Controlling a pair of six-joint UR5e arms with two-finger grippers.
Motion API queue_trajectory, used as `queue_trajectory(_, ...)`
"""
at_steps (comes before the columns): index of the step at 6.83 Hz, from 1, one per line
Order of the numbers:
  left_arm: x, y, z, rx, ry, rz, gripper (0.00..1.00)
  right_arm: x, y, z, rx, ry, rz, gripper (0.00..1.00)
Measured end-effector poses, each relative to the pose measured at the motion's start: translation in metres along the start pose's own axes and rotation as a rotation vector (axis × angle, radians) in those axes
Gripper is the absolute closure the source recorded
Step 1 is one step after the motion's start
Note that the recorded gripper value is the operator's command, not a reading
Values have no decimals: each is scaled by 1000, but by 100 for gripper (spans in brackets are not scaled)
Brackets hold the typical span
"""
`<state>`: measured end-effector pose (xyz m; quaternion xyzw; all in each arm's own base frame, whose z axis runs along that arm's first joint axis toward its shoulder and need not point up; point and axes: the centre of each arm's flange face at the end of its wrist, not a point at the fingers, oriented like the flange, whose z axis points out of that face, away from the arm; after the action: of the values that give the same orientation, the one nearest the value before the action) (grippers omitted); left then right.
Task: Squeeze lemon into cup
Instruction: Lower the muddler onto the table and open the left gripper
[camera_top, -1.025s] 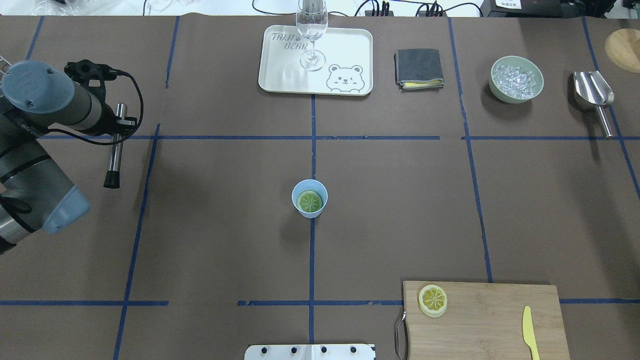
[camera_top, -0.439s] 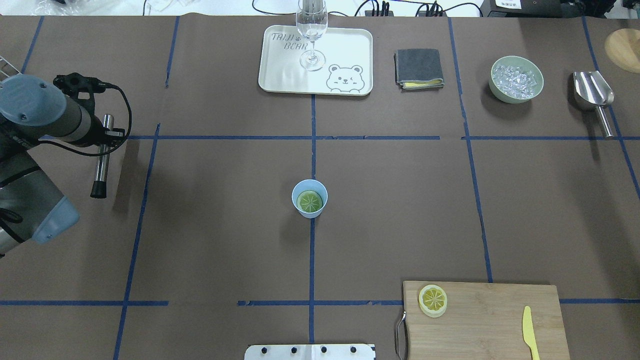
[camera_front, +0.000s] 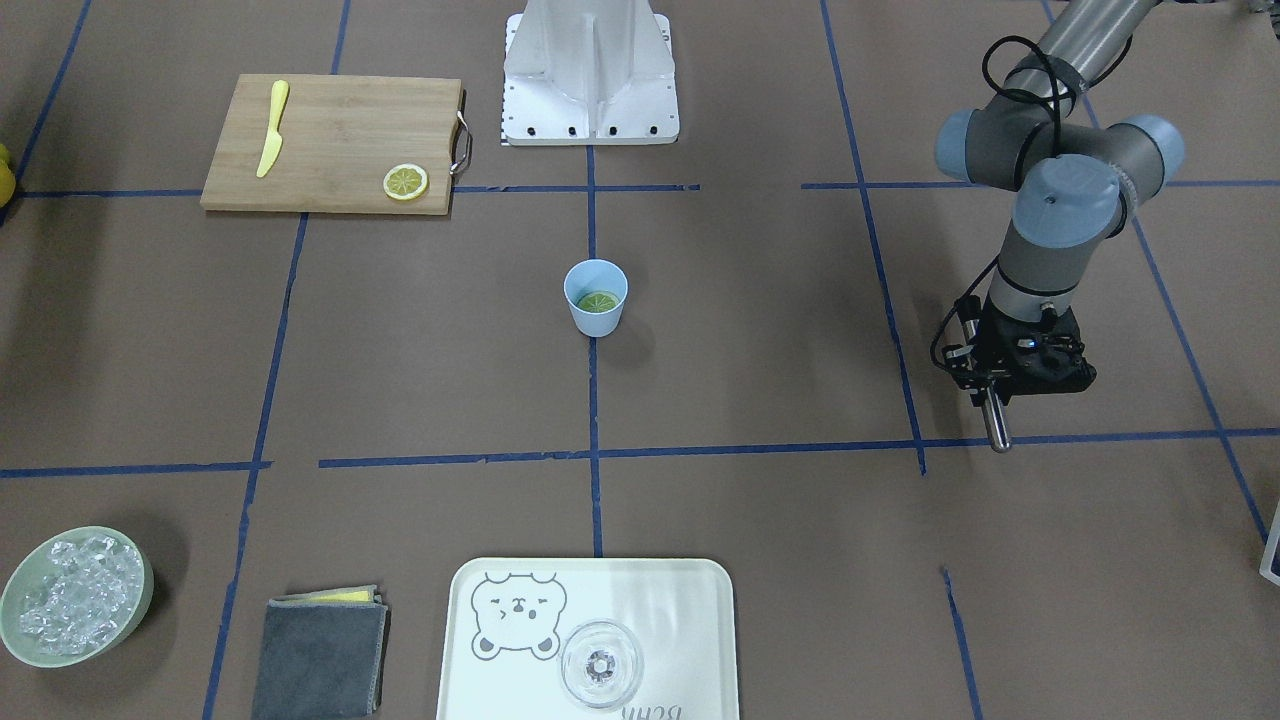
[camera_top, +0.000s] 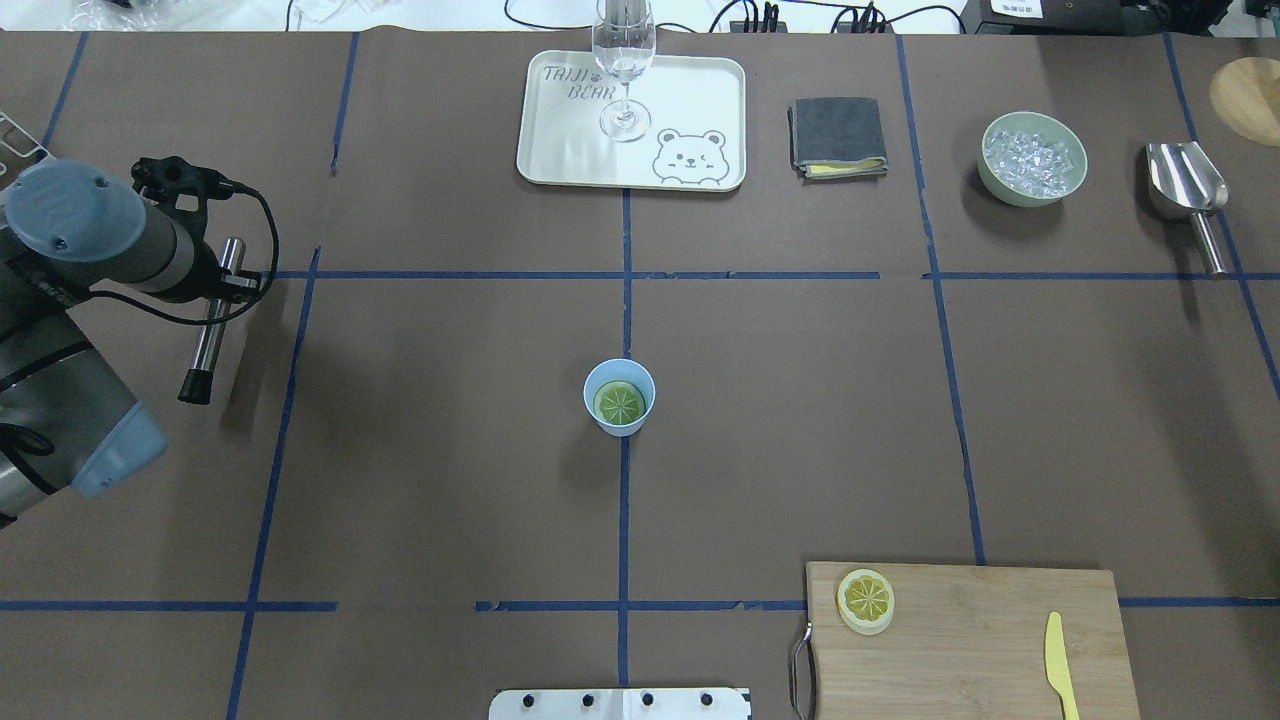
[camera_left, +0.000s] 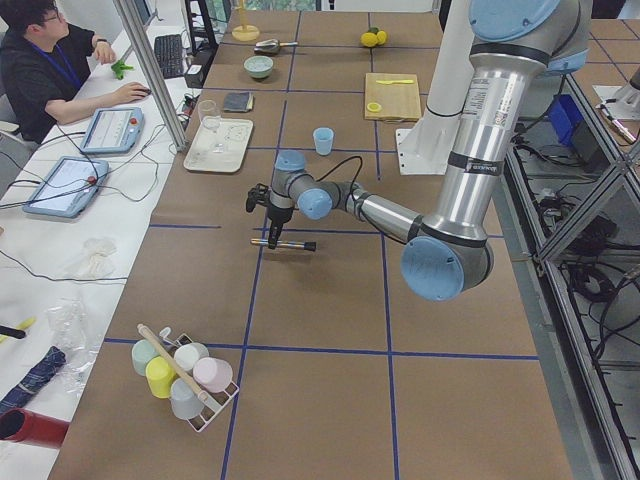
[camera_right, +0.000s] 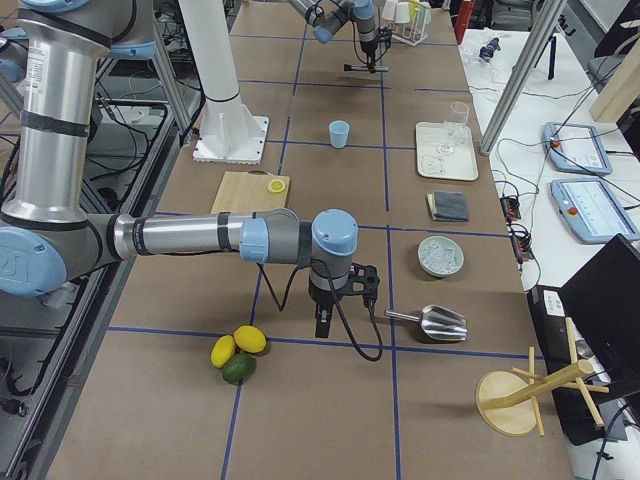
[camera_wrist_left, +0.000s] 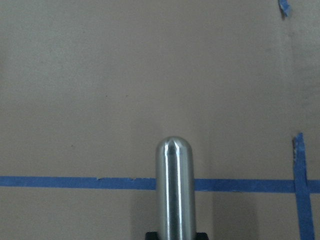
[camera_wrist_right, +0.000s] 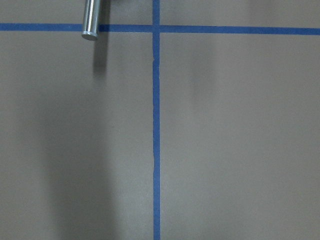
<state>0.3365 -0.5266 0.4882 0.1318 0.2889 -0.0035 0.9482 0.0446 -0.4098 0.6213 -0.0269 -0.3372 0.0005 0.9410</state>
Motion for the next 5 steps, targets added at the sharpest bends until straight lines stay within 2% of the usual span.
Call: queue_trajectory(5, 1, 7, 6, -16, -3, 9, 100, 0, -1, 1, -1, 0, 1, 0)
